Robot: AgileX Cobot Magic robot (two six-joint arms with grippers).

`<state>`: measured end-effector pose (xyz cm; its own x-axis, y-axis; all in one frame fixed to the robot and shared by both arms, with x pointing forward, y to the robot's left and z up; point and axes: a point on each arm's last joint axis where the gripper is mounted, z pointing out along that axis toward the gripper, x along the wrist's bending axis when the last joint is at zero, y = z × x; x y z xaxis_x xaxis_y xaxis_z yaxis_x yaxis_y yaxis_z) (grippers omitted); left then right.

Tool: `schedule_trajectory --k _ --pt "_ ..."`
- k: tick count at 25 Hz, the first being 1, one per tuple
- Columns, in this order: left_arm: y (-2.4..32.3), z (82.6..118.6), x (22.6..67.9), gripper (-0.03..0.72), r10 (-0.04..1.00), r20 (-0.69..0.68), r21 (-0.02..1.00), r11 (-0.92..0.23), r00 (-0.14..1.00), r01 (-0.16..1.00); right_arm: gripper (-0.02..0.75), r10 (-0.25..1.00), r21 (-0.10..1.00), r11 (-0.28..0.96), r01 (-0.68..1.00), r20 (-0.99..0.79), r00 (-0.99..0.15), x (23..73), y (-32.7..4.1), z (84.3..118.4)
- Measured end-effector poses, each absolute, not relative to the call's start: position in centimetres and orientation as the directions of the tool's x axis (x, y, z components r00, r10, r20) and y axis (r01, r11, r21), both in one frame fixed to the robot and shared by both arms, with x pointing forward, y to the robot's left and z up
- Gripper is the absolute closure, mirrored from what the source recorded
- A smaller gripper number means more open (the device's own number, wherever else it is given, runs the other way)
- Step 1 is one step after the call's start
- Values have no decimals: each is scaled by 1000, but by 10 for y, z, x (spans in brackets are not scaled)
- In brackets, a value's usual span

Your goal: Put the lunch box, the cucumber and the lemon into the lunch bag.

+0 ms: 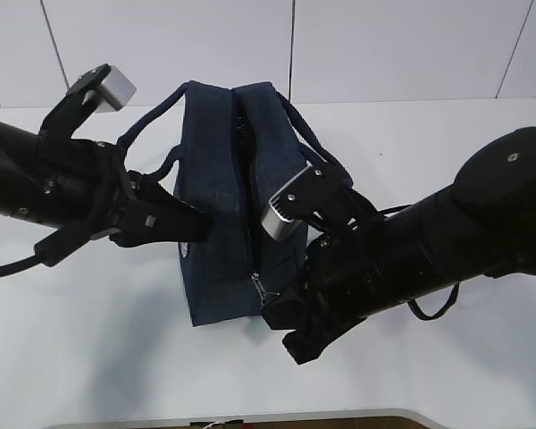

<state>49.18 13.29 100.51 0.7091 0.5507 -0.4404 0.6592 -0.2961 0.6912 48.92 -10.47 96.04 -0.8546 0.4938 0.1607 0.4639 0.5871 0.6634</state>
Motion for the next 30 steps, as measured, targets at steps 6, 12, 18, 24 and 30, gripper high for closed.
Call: schedule_trajectory --k 6,12,18,24,30 --pt "133 1005 492 699 549 -441 691 -297 710 659 733 492 661 590 463 160 -856 489 -105 960" --pt "133 1005 492 699 548 -437 691 -302 713 656 733 498 674 575 464 161 -852 494 -102 968" --pt "133 1004 491 699 546 -431 691 -312 718 652 733 509 642 599 479 156 -846 494 -104 967" --pt "133 1004 491 699 545 -428 690 -318 721 650 733 524 612 609 504 166 -835 493 -106 965" --pt "133 1004 491 699 544 -426 691 -320 723 648 733 519 619 610 494 159 -840 492 -106 969"
